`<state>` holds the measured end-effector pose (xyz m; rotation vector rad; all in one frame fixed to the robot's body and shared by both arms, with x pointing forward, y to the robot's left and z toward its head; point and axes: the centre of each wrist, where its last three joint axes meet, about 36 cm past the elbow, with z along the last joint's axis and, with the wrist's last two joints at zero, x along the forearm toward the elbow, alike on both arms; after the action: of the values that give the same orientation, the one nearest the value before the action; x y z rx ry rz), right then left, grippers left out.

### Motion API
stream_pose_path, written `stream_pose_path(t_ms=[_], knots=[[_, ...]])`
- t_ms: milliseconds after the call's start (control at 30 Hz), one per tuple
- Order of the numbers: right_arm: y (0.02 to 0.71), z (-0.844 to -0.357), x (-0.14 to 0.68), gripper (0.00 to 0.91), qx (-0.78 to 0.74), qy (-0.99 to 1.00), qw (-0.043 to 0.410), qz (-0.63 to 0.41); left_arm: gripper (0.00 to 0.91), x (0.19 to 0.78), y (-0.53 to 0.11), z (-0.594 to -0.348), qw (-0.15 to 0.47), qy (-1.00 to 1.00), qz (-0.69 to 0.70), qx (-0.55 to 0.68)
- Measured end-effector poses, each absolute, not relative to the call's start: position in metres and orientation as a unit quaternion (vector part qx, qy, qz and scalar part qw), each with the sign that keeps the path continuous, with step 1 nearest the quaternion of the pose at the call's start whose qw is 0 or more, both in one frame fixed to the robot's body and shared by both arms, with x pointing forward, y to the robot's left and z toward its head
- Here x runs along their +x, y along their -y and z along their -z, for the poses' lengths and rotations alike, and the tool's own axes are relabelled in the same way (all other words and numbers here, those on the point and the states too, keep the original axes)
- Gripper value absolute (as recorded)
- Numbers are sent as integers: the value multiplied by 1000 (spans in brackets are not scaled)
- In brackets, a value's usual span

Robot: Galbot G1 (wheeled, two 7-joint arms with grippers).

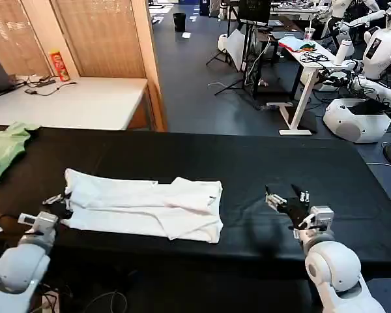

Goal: Fold and organize the clothes.

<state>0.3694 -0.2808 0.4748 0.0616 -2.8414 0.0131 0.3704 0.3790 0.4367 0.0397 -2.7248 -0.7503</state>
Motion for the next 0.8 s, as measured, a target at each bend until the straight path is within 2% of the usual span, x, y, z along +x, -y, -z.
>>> stream_pose_path(t_ms=[233, 400, 800], knots=[[281, -472, 361, 878, 14, 988, 153, -11, 0, 356, -290, -440, 132, 975, 172, -49], [285, -465, 356, 878, 4, 987, 160, -15, 0, 352, -236, -439, 147, 981, 73, -104], [281, -452, 352, 878, -3, 985, 173, -19, 0, 363, -161, -437, 161, 967, -72, -183]])
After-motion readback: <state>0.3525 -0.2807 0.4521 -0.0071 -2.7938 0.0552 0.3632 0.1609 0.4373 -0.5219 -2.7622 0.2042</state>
